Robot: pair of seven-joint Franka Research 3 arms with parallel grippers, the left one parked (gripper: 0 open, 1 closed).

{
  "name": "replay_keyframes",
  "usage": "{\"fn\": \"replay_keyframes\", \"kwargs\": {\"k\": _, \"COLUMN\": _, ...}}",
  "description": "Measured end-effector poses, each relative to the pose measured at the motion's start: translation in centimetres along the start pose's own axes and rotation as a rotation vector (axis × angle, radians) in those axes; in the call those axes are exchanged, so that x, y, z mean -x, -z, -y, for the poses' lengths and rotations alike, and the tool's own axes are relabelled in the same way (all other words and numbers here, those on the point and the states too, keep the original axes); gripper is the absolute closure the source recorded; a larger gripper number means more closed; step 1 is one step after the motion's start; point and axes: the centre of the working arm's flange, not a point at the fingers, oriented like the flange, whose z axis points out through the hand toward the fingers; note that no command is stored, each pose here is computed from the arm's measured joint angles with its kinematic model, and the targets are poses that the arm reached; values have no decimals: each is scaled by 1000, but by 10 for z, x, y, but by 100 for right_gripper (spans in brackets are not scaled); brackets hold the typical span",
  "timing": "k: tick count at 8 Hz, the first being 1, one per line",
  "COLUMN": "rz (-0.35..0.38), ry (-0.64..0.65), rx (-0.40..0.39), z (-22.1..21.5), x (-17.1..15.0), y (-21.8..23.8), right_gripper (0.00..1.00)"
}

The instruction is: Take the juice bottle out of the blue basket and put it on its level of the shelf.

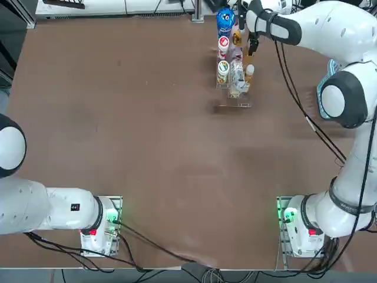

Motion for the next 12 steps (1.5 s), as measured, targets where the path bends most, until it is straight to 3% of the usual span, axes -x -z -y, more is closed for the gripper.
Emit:
{"fn": "replay_keyframes", "kwargs": {"k": 10, "rz": 31, "ry": 31, "rx": 4, "z": 1, "x": -7, "y": -19, "right_gripper": 42}}
{"fn": "replay_keyframes", "kwargs": {"k": 12, "rz": 34, "ry": 27, "rx": 16, "z": -3, "x": -4, "y": -15, "right_gripper": 10}}
